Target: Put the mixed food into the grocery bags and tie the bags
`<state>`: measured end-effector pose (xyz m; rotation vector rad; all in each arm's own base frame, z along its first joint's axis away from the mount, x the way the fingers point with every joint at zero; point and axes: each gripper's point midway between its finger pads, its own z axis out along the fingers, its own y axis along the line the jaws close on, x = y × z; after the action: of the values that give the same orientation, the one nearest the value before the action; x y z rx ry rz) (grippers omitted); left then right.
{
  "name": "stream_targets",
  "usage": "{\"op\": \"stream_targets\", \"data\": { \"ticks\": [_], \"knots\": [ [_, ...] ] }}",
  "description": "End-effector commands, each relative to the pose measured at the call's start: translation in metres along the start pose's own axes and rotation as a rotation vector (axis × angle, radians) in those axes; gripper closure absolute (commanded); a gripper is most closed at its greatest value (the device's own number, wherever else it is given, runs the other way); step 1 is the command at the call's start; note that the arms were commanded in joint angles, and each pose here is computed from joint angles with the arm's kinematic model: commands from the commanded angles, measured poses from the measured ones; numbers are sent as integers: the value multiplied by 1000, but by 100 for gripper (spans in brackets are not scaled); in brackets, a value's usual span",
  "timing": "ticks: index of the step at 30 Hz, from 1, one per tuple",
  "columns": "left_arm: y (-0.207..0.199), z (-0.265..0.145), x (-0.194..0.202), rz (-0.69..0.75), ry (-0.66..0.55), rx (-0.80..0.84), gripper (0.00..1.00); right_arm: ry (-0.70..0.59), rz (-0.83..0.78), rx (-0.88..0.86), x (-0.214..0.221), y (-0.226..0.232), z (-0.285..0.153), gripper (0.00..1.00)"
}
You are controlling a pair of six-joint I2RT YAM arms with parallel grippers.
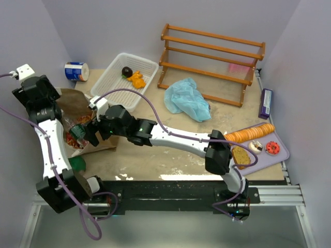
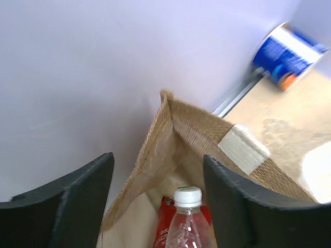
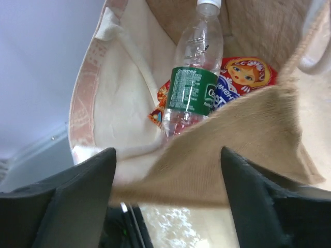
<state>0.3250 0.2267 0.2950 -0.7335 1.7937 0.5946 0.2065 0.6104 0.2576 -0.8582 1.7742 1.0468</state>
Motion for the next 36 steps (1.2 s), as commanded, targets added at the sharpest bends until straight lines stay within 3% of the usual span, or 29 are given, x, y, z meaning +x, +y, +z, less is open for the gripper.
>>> {"op": "stream_targets", "data": {
  "ticks": [1, 5, 8, 11, 12, 14, 16, 17, 19, 21, 26, 31, 36],
  "knots": [
    [-24, -40, -62, -54, -207, 148, 22, -126, -89, 27, -60, 8, -43, 4],
    [-91, -94, -78, 26, -297, 370, 21, -145, -153, 129, -83, -9, -89, 2],
    [-143, -147, -89, 59, -351, 567, 21, -120, -183, 287, -79, -52, -121, 1],
    [-202, -194, -73, 125, -323, 745, 22, -118, -136, 389, -83, -104, -164, 1],
    [-214, -208, -76, 166, -344, 780, 22, -129, -102, 446, -91, -139, -183, 1],
    [-261, -247, -56, 240, -317, 914, 22, -39, -48, 500, -64, -177, -193, 1],
    [-297, -272, -30, 268, -260, 1054, 21, 33, -42, 682, -48, -235, -209, 1],
    [-313, -293, -18, 257, -221, 1202, 21, 99, -53, 757, -34, -251, -218, 1],
    [-333, -311, 5, 219, -135, 1340, 21, 192, -92, 877, -14, -283, -222, 1],
    [-344, -326, 28, 207, -75, 1459, 21, 264, -77, 990, -4, -315, -239, 1],
    [-349, -321, 80, 247, 11, 1508, 20, 374, -71, 1102, 22, -362, -250, 1],
    [-353, -316, 99, 262, 41, 1514, 20, 446, -77, 1180, 53, -398, -253, 1],
    [-356, -320, 101, 261, 63, 1540, 19, 426, -80, 1253, 67, -427, -256, 1]
  ]
}}
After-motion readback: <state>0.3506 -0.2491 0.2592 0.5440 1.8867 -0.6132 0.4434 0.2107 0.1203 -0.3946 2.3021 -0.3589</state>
